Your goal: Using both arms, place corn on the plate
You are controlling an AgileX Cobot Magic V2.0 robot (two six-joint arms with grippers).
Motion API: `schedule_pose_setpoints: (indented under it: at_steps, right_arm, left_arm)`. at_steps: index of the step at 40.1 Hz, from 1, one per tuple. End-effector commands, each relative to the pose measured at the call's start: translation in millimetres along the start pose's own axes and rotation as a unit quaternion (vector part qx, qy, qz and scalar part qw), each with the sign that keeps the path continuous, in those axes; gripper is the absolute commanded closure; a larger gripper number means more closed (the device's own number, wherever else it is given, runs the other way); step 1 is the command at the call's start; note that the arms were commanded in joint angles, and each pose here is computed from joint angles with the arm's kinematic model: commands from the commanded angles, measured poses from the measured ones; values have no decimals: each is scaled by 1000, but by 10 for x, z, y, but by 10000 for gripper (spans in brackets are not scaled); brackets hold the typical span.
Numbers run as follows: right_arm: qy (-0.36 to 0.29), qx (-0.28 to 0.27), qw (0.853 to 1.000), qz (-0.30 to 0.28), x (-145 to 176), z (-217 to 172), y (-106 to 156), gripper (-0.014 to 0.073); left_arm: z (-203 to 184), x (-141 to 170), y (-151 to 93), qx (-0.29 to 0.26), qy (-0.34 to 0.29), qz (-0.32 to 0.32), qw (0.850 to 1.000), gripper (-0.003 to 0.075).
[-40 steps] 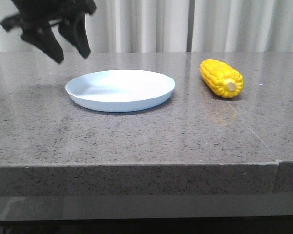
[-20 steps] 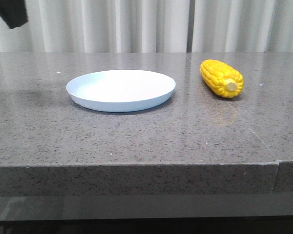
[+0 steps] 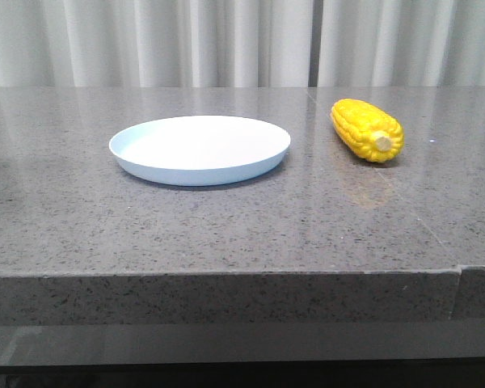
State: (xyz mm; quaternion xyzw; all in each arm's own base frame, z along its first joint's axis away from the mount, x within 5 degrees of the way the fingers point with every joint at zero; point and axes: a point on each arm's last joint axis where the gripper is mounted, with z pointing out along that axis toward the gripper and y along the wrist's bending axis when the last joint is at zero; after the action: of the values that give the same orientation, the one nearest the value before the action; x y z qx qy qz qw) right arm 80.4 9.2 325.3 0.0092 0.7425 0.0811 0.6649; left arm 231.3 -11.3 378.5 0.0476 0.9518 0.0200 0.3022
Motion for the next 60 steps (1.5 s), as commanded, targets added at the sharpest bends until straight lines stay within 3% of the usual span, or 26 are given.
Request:
schedule_pose_setpoints:
  at_steps: [1, 8, 16, 26, 34, 60]
  right_arm:
    - [-49, 2, 999, -4, -174, -9, 9, -26]
    - [-49, 2, 999, -4, -174, -9, 9, -26]
    - [-49, 2, 999, -4, -174, -9, 9, -26]
    - [-49, 2, 999, -4, -174, -9, 9, -26]
    - [-49, 2, 999, -4, -174, -9, 9, -26]
    - [-52, 2, 999, -4, -181, -10, 9, -26]
  left_arm:
    - [-276, 143, 111, -19, -104, -24, 994, 740]
    - [-506, 503, 90, -28, -226, -26, 973, 740]
    - [-701, 1035, 14, -28, -370, -20, 929, 740]
    - [-594, 1737, -55, -33, -446, -19, 894, 741]
    - [-513, 1975, -78, -34, -462, -19, 886, 741]
    - [-513, 1984, -79, -34, -467, -19, 884, 741]
